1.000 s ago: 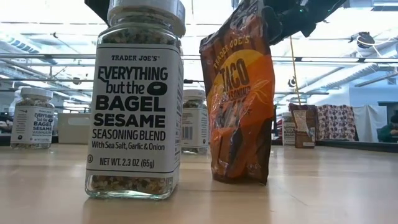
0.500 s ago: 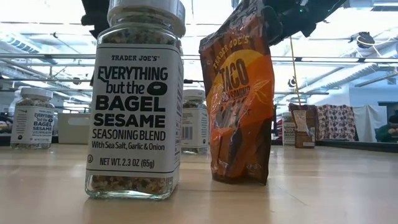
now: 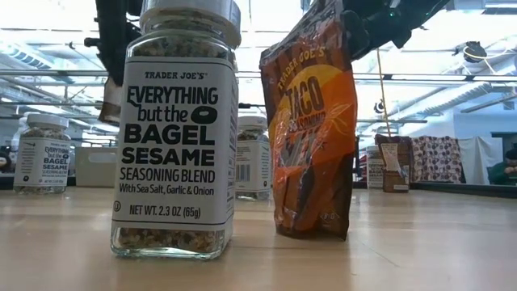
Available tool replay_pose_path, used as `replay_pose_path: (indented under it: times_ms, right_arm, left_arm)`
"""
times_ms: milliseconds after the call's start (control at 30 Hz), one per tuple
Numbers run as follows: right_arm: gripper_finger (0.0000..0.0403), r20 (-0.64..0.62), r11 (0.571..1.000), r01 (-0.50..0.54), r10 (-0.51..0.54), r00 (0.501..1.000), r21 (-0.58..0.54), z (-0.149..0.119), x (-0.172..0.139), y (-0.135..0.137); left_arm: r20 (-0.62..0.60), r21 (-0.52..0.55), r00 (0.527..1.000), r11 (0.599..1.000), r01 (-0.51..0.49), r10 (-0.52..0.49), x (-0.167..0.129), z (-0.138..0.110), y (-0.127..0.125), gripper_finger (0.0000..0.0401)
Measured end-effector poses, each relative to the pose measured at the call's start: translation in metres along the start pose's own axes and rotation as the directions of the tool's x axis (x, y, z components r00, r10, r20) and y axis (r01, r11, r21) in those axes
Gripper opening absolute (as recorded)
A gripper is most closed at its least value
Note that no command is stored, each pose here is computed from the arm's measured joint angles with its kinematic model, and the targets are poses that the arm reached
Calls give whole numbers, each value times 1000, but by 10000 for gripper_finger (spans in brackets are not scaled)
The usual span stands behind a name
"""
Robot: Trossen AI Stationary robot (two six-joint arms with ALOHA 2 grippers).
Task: Sort spices by type
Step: Put the brown seasoning bag into the top left white bin
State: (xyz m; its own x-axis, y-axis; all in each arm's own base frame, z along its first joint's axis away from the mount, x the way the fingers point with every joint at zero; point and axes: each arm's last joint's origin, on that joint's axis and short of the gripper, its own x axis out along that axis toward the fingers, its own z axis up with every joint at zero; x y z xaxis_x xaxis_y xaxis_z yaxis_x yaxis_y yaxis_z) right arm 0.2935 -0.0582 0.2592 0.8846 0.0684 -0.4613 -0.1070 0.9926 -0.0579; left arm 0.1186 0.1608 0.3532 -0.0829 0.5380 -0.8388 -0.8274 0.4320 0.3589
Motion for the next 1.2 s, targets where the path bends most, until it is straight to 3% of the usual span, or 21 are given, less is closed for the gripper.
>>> replay_pose_path:
  times_ms: [267,667,1200]
  right_arm:
    - [0,-2,1000,0,0,1000,2,0,0,0]
    - [0,-9,1000,-2,2,1000,-15,-1,0,0]
    - [0,-9,1000,-2,1,1000,-17,-1,0,0]
  left_arm:
    - [8,-59,1000,998,13,-12,14,14,-2,0]
    - [-93,2,979,984,-179,179,49,30,-5,0]
    - [-170,-5,967,982,-191,188,85,41,-12,0]
